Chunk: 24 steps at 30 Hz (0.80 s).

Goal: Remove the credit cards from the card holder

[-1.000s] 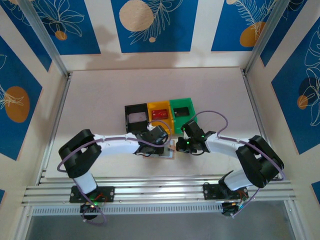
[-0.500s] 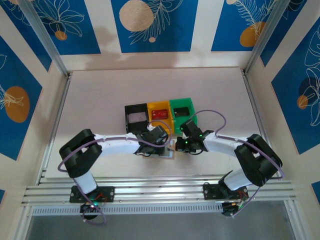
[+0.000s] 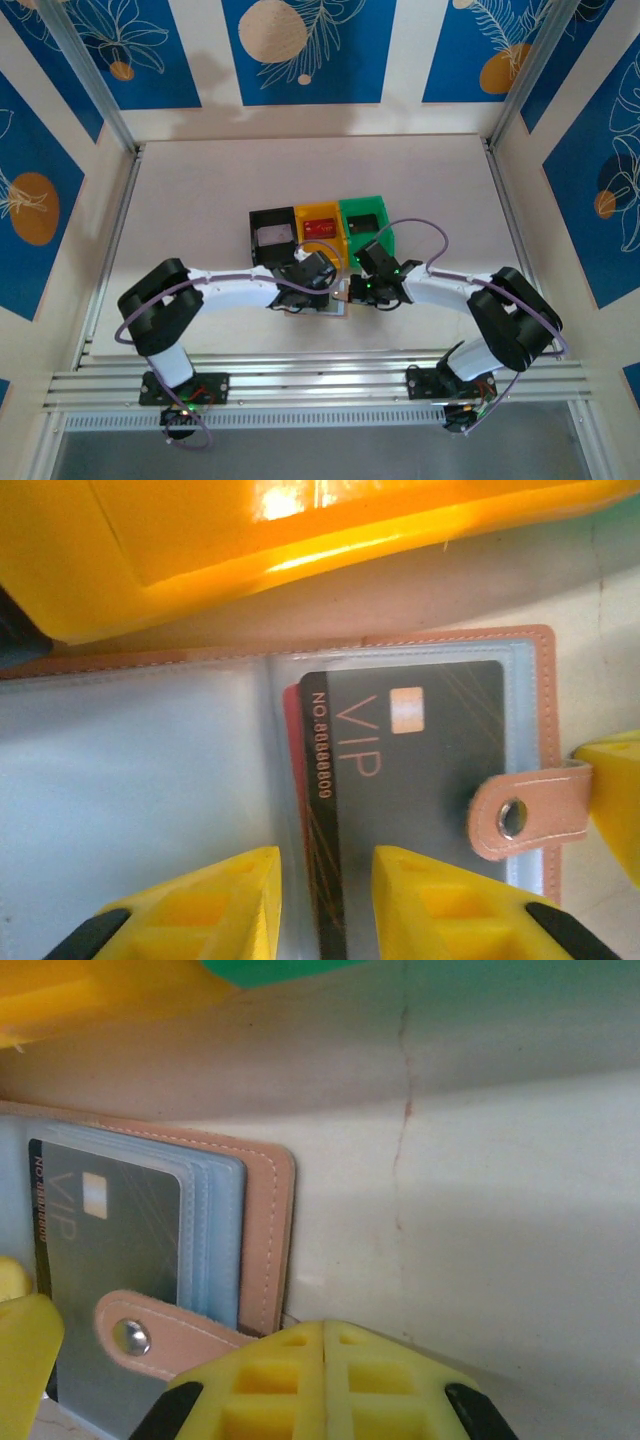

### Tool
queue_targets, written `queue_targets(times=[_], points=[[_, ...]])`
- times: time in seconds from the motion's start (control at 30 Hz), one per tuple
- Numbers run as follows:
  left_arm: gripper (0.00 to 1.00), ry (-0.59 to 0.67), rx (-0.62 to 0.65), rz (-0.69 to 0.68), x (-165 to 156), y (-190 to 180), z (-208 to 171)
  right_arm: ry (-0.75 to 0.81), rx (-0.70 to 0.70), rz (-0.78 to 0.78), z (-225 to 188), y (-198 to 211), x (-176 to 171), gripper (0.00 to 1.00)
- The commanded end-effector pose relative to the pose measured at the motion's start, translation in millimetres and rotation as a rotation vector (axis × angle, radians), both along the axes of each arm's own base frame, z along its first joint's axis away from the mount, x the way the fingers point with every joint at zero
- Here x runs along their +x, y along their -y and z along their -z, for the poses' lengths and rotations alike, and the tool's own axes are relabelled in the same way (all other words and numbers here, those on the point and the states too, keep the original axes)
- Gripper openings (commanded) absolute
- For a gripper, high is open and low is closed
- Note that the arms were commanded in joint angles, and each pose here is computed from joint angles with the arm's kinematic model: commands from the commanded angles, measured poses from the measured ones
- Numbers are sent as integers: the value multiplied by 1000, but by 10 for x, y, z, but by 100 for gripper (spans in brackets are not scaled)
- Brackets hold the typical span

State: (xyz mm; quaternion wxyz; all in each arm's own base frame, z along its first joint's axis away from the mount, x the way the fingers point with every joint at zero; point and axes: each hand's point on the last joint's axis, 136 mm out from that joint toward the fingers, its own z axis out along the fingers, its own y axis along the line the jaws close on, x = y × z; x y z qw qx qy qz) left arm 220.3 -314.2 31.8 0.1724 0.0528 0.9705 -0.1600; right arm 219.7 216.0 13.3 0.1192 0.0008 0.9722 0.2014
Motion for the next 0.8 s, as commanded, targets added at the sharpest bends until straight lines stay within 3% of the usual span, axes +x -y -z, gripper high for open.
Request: queue_targets(times=[0.0,0.37,0.77], points=[[30,-1,-69,-1,-33,83,-91,-28,126,-107,54,-364,-144,4],[30,18,-101,-7,-36,72,-151,25,170,-123,-84,-411,-136,4],[30,52,-66,-25,-27,-74,-185,29,84,-84,-106,-271,-81,4]])
